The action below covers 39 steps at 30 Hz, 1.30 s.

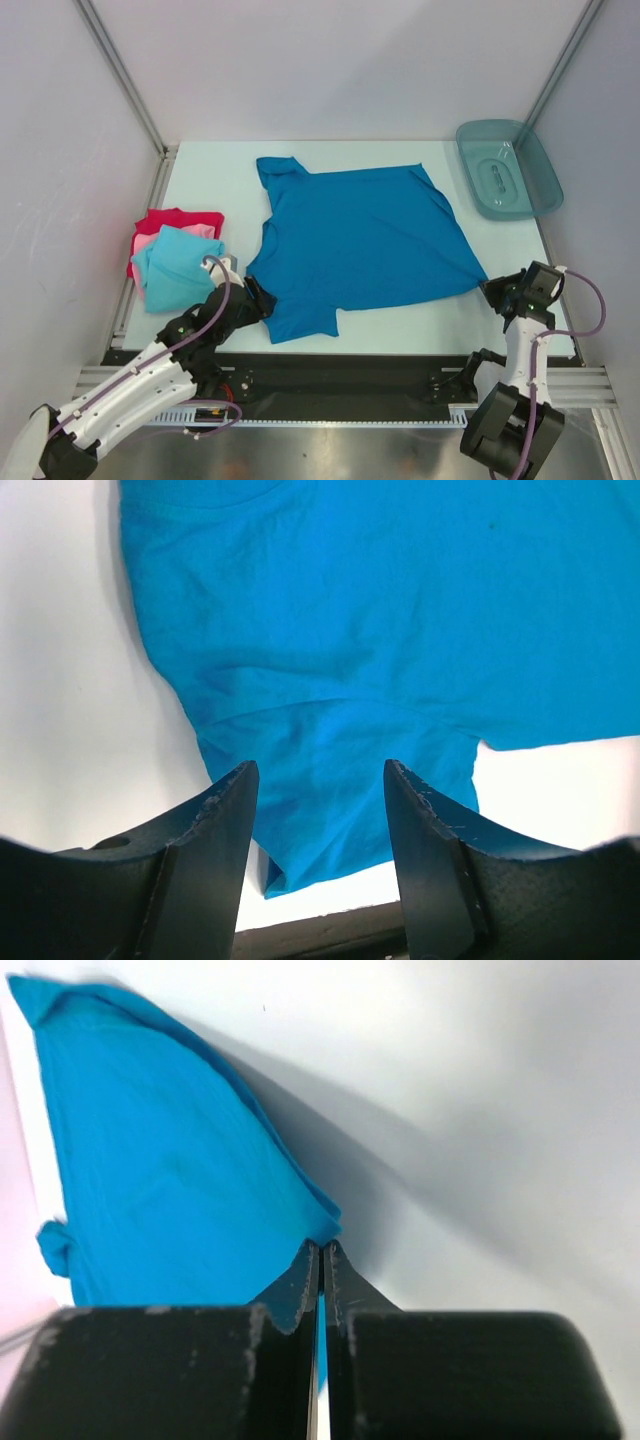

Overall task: Fold and stack the t-shirts
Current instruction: Flatten the tshirt out

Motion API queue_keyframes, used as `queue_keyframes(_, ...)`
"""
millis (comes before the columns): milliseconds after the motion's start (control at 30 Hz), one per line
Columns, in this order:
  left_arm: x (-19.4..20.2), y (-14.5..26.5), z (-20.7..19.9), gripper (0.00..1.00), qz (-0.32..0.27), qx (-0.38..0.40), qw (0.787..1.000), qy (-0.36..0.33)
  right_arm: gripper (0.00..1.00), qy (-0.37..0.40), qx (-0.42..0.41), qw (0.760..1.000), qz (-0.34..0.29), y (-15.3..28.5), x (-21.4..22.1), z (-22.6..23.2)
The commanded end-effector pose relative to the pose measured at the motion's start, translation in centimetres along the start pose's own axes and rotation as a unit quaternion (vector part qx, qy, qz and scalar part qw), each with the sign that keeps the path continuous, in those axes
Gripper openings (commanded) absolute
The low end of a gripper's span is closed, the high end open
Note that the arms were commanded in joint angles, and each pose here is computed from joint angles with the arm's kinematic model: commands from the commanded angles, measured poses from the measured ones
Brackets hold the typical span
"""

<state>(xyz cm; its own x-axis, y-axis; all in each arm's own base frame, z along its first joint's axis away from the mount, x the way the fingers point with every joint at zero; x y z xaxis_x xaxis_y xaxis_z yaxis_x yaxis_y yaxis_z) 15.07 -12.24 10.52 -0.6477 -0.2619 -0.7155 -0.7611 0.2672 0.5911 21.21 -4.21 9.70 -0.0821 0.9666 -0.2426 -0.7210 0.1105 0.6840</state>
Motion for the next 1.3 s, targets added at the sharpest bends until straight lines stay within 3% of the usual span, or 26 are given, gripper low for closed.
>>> queue_keyframes(0,-1.1,0.4,-1.0,0.59,-0.009,0.014,1.0,0.006,0.0,-0.006,-0.004,1.0,0.004,0.5,-0.2,-0.1)
queue_keyframes(100,-1.3,0.5,-1.3,0.59,-0.01,0.017,1.0,0.005,0.0,-0.007,-0.002,1.0,0.016,0.2,-0.2,0.0)
queue_keyframes(233,-1.2,0.6,-1.3,0.59,-0.011,0.02,1.0,0.005,0.14,0.004,-0.015,1.0,0.025,0.0,-0.2,0.4)
queue_keyframes(600,0.6,0.2,-0.8,0.6,0.013,0.015,1.0,-0.006,0.18,0.021,-0.036,0.998,0.036,0.1,0.1,1.2)
queue_keyframes(800,2.4,-0.2,0.0,0.67,0.031,0.002,1.0,0.002,0.25,0.072,-0.048,0.994,0.061,-0.4,1.6,2.7)
queue_keyframes(833,2.0,-0.1,-0.3,0.68,0.026,0.005,1.0,0.004,0.35,0.078,-0.05,0.994,0.06,-0.4,1.8,3.0)
queue_keyframes(933,0.0,-0.1,-1.9,0.74,0.008,0.011,1.0,0.002,0.52,0.095,-0.067,0.992,0.056,0.1,2.6,4.4)
queue_keyframes(1033,-2.5,0.0,-3.4,0.8,-0.013,0.009,1.0,-0.016,0.61,0.114,-0.088,0.989,0.045,1.4,2.7,6.4)
queue_keyframes(1267,-10.3,0.3,-9.0,0.92,-0.082,0.024,0.995,-0.051,0.66,0.128,-0.121,0.984,0.029,4.1,2.3,8.9)
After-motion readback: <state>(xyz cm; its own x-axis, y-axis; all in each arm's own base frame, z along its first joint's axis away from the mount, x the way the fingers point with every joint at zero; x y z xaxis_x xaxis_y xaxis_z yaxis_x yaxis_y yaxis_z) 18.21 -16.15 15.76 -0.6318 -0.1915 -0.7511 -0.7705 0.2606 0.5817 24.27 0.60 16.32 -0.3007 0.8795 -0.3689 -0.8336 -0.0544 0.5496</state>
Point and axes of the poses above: each gripper's point midway between its finger pads, its own y axis back along the fingers, its own z axis along the line the jaws close on, x = y × z, the point moved 4 cm from there along y, back along the fingers, and after that the axes turned 9 degrees about -y, right-handed, at the moved point
